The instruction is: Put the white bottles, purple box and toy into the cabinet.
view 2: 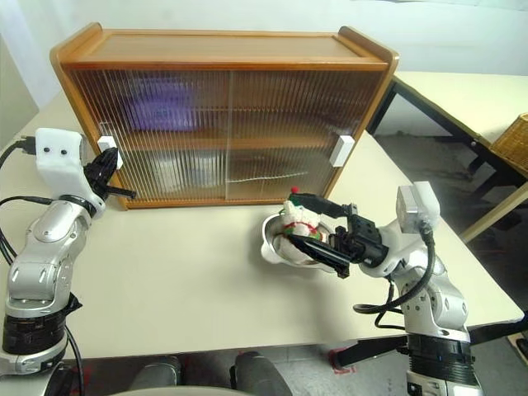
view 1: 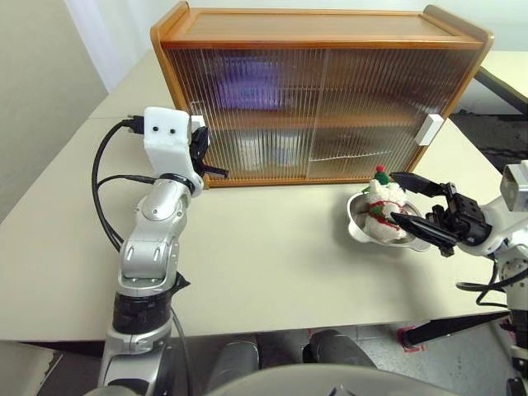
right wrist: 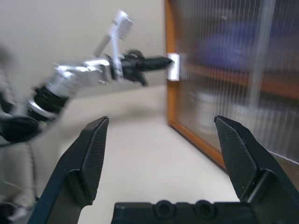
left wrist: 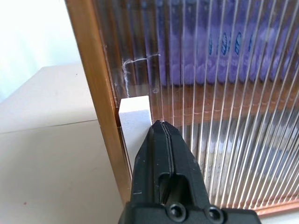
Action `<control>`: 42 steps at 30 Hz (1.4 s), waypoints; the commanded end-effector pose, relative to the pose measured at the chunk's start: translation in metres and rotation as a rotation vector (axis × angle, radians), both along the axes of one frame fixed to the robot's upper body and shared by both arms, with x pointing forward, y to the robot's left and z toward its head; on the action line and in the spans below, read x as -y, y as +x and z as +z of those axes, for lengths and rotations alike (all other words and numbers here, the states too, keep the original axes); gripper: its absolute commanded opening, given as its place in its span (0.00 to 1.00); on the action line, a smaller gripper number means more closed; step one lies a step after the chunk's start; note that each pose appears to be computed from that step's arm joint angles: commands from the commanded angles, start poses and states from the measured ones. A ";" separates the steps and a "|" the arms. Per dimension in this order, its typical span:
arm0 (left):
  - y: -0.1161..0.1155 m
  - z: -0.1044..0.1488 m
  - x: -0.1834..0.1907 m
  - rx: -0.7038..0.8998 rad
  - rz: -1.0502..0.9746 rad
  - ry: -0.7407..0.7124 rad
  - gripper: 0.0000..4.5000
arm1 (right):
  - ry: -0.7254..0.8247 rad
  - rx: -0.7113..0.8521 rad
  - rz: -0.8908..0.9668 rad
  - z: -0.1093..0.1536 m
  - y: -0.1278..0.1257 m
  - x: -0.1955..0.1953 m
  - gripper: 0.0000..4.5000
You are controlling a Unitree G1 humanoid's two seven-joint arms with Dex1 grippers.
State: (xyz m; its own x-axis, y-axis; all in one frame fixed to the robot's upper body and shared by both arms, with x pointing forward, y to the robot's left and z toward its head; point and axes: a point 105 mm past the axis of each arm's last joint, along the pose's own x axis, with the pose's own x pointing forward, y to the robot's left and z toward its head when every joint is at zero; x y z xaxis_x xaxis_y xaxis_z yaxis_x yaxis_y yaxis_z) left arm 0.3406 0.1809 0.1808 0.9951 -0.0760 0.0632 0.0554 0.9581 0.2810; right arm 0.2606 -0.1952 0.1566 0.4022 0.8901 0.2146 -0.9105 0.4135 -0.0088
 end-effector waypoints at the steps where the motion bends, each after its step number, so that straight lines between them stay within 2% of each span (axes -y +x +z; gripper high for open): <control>1: -0.005 -0.002 0.016 0.017 -0.107 -0.053 0.28 | -0.017 -0.001 -0.161 -0.002 0.019 0.018 1.00; 6: -0.029 0.001 0.061 0.028 -0.469 -0.183 0.66 | 0.012 -0.024 -0.283 0.001 0.034 0.050 1.00; 9: -0.055 -0.009 0.074 -0.007 -0.709 -0.167 0.89 | 0.038 -0.023 -0.354 0.003 0.041 0.069 0.86; 10: -0.060 -0.014 0.072 -0.026 -0.744 -0.163 0.99 | 0.050 -0.020 -0.371 0.004 0.042 0.075 0.77; 12: -0.065 -0.021 0.062 -0.052 -0.771 -0.165 1.00 | 0.060 -0.012 -0.413 0.006 0.045 0.084 0.62; 13: -0.066 -0.023 0.060 -0.058 -0.778 -0.167 1.00 | 0.061 -0.009 -0.427 0.006 0.046 0.087 0.52; 16: -0.078 -0.037 0.052 -0.113 -0.863 -0.093 1.00 | 0.078 0.011 -0.504 0.011 0.053 0.098 0.27; 19: -0.084 -0.038 0.049 -0.115 -0.907 -0.118 1.00 | 0.075 0.027 -0.565 0.014 0.061 0.102 0.00; 22: -0.089 -0.037 0.049 -0.116 -0.951 -0.111 1.00 | 0.042 0.033 -0.630 0.013 0.067 0.106 0.00; 26: -0.096 -0.034 0.048 -0.127 -1.002 -0.085 1.00 | -0.017 0.033 -0.809 0.012 0.081 0.125 0.00; 34: -0.098 -0.030 0.039 -0.134 -1.000 -0.036 1.00 | -0.072 0.058 -0.956 0.021 0.098 0.133 0.00; 38: -0.097 -0.033 0.034 -0.144 -0.983 -0.020 1.00 | -0.076 0.049 -0.902 0.022 0.107 0.112 0.00; 42: -0.095 -0.030 0.032 -0.126 -0.984 -0.027 1.00 | -0.071 0.047 -0.851 0.023 0.103 0.092 0.00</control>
